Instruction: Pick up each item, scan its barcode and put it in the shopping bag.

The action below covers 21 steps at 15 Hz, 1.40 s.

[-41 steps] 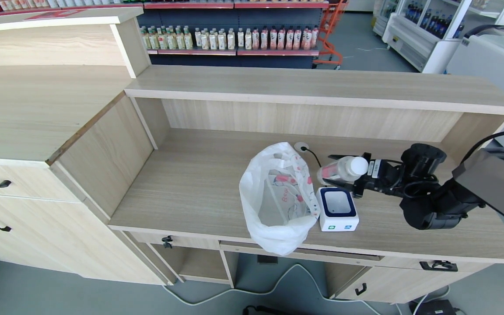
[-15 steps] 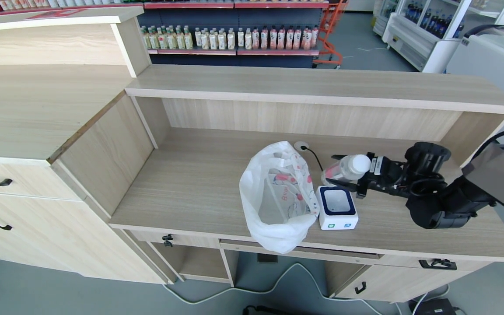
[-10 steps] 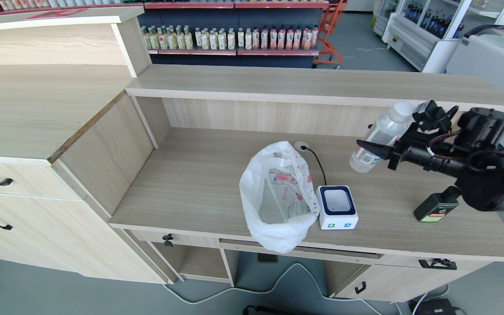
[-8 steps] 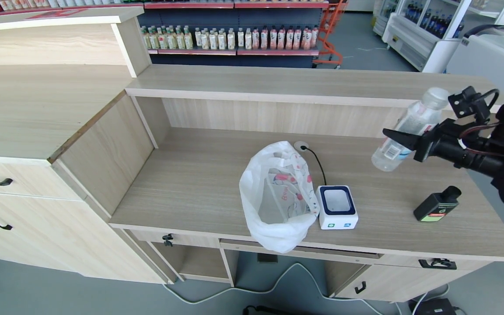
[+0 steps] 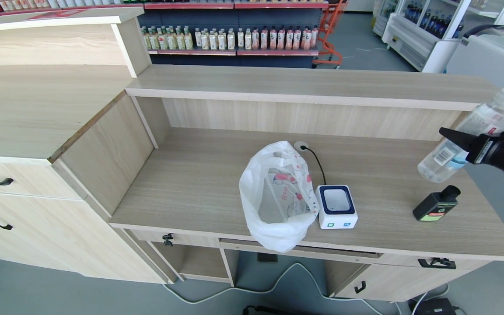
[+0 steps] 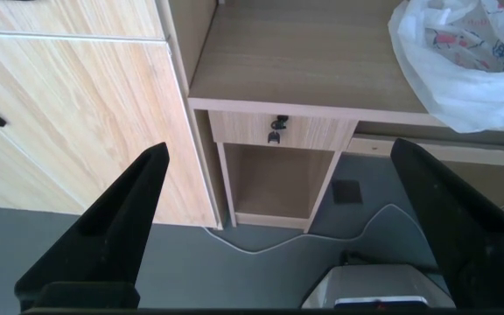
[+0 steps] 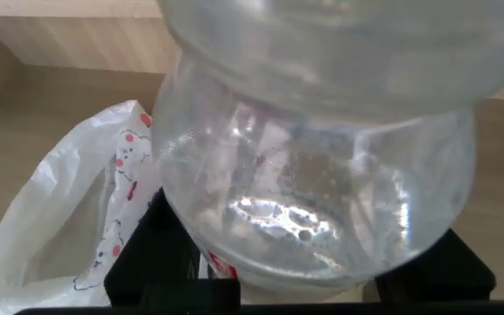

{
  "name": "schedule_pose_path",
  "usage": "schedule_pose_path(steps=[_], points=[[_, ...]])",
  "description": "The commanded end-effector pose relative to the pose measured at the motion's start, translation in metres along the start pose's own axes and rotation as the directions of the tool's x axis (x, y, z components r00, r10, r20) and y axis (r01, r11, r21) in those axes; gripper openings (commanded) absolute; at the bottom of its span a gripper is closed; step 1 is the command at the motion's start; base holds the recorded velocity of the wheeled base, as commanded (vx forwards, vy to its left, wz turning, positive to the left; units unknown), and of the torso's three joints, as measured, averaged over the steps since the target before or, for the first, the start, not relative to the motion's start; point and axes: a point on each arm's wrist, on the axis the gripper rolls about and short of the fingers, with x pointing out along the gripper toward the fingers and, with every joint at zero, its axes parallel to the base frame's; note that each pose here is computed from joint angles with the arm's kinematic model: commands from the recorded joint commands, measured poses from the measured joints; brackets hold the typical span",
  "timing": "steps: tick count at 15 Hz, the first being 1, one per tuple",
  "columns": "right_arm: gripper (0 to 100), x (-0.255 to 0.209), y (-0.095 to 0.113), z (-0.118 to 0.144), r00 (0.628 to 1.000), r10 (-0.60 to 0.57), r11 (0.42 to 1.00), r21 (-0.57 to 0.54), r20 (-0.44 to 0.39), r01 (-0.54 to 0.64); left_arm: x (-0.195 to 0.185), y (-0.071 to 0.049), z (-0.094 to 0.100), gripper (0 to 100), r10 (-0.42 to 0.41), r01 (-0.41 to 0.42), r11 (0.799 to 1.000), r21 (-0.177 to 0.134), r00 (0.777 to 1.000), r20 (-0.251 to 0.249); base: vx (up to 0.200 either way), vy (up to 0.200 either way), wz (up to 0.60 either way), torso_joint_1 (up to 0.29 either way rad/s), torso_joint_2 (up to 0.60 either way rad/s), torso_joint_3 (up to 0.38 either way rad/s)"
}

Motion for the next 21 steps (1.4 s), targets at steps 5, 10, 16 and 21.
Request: schedule_pose_path(steps=[5,10,16,21], points=[[0,0.039,0.041,-0.007,0.990,0.143,0.989,0.028,-0.006,-0.142,0.000,0.000,0.000,100,-0.001,0.001,1.000,0.001,1.000,0.000,0.000,0.000,0.00,0.000,0.00,0.000],[0,0.043,0.061,-0.009,0.978,0.210,0.977,0.033,-0.011,-0.210,0.000,0.000,0.000,100,-0.001,0.001,1.000,0.001,1.000,0.000,0.000,0.000,0.00,0.000,0.00,0.000],[0,0.058,0.102,0.000,0.931,0.365,0.930,0.031,0.022,-0.365,0.000,0.000,0.000,100,-0.001,0.001,1.000,0.002,1.000,0.000,0.000,0.133,0.00,0.003,0.00,0.003],[0,0.082,0.122,-0.023,0.910,0.413,0.910,0.056,-0.024,-0.412,0.000,0.000,0.000,100,-0.003,0.003,1.000,0.001,1.000,0.000,0.000,0.120,0.00,0.001,0.00,0.001]])
